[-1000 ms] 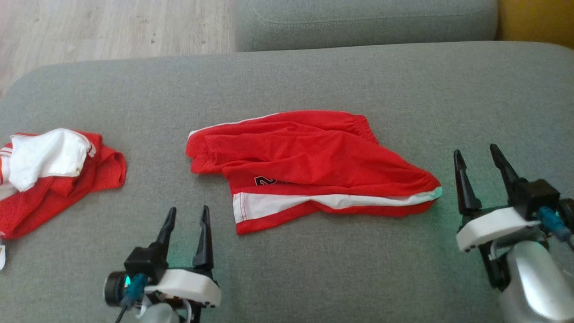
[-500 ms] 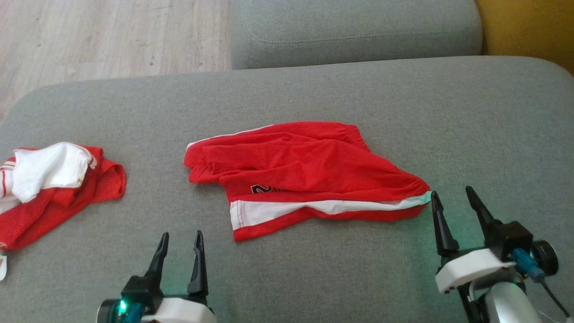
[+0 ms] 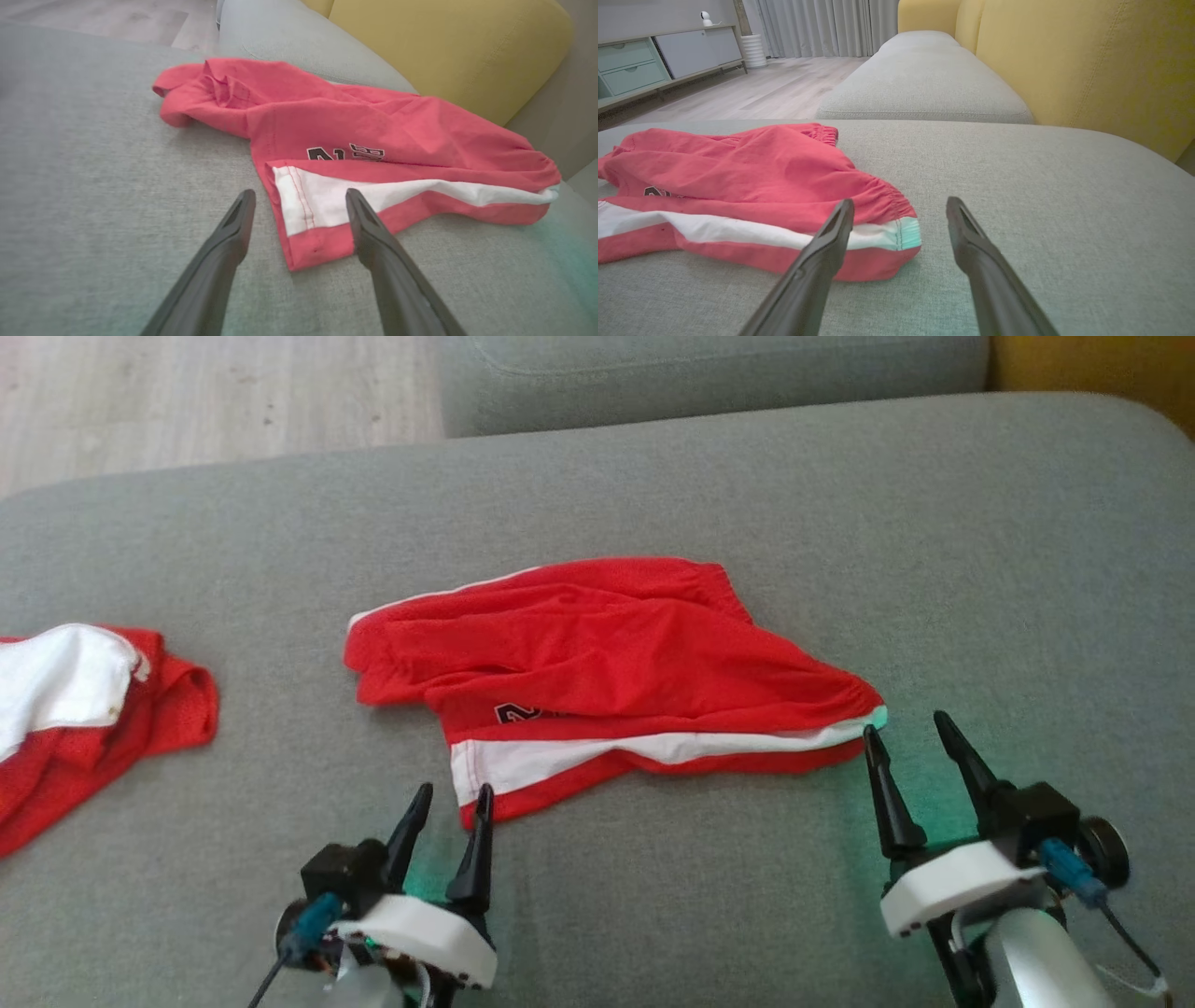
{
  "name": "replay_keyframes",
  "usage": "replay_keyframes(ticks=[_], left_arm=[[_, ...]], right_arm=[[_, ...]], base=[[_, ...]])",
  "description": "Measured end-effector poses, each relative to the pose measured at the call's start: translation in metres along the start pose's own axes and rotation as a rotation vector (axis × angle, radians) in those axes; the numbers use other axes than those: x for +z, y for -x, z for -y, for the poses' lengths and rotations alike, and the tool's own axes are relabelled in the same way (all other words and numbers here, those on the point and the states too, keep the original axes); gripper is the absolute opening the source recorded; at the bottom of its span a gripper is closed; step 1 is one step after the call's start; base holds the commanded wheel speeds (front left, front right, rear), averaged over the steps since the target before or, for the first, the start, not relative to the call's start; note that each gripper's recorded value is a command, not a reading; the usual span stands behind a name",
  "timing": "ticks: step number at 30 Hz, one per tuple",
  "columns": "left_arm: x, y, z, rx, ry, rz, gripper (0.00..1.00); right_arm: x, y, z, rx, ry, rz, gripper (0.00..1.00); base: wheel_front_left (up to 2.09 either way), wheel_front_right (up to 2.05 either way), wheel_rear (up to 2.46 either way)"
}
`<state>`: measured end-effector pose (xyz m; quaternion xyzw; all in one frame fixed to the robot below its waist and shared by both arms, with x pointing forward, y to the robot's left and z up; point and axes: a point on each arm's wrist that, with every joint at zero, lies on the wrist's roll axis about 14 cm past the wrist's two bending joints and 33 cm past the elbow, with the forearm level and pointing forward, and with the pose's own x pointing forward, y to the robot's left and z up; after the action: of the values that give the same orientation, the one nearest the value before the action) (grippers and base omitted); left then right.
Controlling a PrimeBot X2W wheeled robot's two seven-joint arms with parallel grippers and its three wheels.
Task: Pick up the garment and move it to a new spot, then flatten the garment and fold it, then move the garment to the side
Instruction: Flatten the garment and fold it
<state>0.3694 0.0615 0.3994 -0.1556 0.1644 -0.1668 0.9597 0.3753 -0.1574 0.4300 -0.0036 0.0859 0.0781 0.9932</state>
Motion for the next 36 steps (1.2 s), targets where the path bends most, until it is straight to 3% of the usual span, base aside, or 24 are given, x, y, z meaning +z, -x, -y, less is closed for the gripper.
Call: replay_keyframes(ticks=[6,14,15,16,17,18,19,26,36], left_arm=[[-0.023,-0.014,-0.004,0.002,0.034,-0.099,1.00],[-0.019,-0.034,0.007,-0.038,0.048,-0.104,1.00],[-0.018,-0.034,0.009,-0.041,0.055,-0.101,0.92],[-0.017,-0.035,0.010,-0.046,0.060,-0.098,0.59],[-0.016,-0.035,0.011,-0.048,0.064,-0.094,0.37],[-0.014,-0.036,0.011,-0.046,0.069,-0.085,0.08],[-0.009,-0.037,0.010,-0.043,0.076,-0.069,0.00],[0.024,-0.025,-0.001,-0.006,0.093,0.061,0.00],[0.013,0.022,-0.043,0.142,0.077,0.076,0.00]], right_arm=[[-0.002,-0.001,0.008,-0.019,-0.003,-0.008,1.00],[-0.010,0.002,0.016,-0.046,-0.015,-0.031,1.00],[-0.011,0.002,0.017,-0.047,-0.016,-0.033,1.00],[-0.011,0.002,0.017,-0.048,-0.016,-0.034,1.00],[-0.011,0.002,0.017,-0.048,-0.018,-0.034,1.00],[-0.012,0.002,0.017,-0.049,-0.022,-0.034,1.00],[-0.012,0.001,0.017,-0.049,-0.024,-0.035,1.00],[-0.009,-0.004,0.009,-0.024,-0.037,-0.025,1.00],[-0.021,-0.001,-0.049,0.191,-0.027,-0.072,1.00]], base=[[0.00,0.00,0.00],[0.00,0.00,0.00],[0.00,0.00,0.00],[0.00,0.00,0.00],[0.00,0.00,0.00],[0.00,0.00,0.00],[0.00,0.00,0.00],[0.00,0.00,0.00],[0.00,0.00,0.00]])
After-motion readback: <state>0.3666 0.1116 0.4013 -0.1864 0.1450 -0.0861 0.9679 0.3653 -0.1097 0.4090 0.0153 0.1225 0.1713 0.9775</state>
